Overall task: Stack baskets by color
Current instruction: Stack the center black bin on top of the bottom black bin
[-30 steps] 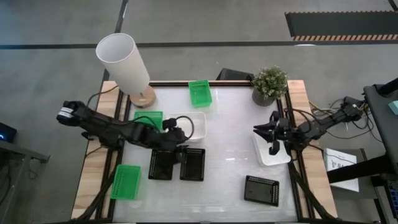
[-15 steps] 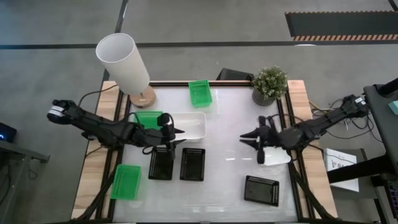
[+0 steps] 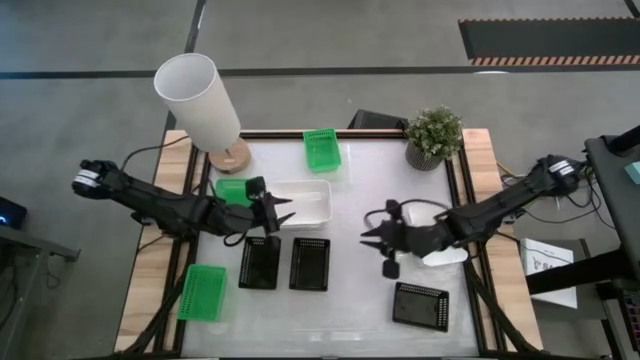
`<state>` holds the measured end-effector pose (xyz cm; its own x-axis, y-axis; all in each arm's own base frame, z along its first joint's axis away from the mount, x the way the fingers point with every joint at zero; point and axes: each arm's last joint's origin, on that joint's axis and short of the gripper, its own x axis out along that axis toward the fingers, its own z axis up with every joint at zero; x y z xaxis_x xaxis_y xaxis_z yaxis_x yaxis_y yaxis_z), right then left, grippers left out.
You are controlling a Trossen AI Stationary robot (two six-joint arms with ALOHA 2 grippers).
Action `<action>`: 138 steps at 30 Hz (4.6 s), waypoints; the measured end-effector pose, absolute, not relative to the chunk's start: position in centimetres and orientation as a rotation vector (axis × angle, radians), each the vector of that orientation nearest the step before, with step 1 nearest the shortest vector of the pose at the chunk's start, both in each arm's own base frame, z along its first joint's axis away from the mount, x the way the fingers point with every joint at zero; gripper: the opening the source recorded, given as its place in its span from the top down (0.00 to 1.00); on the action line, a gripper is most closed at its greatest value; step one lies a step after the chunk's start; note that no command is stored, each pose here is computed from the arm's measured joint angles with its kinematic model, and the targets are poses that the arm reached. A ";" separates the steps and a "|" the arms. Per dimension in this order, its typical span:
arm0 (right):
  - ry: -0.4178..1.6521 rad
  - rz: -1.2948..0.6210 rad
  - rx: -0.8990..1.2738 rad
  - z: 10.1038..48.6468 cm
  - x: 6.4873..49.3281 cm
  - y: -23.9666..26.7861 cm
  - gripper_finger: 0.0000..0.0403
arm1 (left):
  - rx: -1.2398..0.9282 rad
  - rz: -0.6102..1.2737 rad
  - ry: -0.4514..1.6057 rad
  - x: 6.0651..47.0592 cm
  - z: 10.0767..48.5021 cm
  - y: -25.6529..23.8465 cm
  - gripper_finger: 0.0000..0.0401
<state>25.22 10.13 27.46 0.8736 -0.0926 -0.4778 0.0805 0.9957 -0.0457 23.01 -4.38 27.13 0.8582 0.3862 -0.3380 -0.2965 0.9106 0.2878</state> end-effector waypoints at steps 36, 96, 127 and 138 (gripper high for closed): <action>1.085 0.568 -0.968 20.0 40.2 11.9 0.62 | 0.250 0.393 0.311 23.1 28.4 -4.4 0.65; 1.197 -0.058 0.017 31.3 26.8 23.5 0.97 | 0.297 0.397 0.150 23.3 30.4 -4.4 0.65; 1.585 -0.293 0.132 25.4 21.9 29.5 0.97 | 0.317 0.396 0.148 23.3 30.4 -4.4 0.65; 1.554 -0.308 0.111 25.4 22.0 29.4 0.94 | 0.316 0.396 0.148 23.3 30.4 -4.4 0.65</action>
<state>21.99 29.39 25.40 -0.0128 -0.1248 -0.9921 0.2635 0.9567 -0.1237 23.25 -4.40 30.39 0.9125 0.4012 -0.0804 -0.3553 0.8744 0.3305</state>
